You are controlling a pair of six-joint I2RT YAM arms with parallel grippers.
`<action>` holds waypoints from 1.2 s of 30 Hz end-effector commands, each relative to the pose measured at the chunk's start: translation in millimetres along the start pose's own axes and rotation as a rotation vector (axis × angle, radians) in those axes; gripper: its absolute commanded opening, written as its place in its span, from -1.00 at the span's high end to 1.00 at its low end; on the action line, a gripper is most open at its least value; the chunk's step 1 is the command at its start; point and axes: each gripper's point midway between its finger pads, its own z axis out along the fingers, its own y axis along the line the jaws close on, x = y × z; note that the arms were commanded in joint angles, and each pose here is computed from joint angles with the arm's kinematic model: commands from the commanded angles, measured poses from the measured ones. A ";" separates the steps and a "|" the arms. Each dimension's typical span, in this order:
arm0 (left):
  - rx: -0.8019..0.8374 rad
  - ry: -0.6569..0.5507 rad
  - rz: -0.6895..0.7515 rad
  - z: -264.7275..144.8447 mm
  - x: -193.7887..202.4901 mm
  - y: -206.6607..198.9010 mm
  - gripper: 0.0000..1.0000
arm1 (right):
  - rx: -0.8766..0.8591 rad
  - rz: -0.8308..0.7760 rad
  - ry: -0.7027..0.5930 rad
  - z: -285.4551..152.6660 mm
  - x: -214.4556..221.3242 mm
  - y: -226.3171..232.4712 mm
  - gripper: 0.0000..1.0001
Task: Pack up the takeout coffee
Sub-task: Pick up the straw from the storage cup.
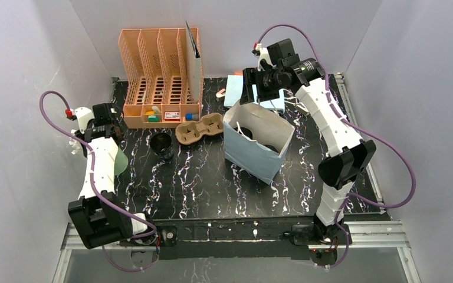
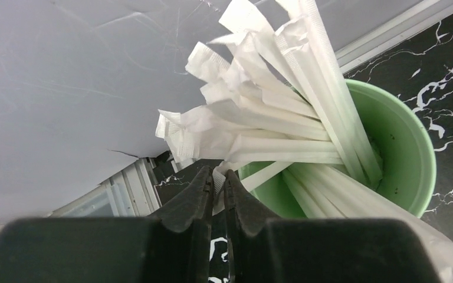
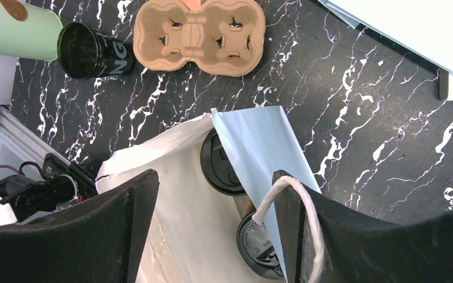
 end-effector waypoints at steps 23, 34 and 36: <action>0.177 0.121 -0.303 -71.1 -40.1 20.8 1.00 | -0.087 0.035 0.011 -2.9 -1.1 5.6 -0.47; 0.221 0.107 -0.387 -113.2 -71.3 56.2 1.00 | -0.103 0.049 0.009 -12.7 3.4 11.8 -0.45; 0.246 0.095 -0.409 -121.7 -80.9 60.3 1.00 | -0.104 0.054 0.010 -13.4 4.9 12.0 -0.45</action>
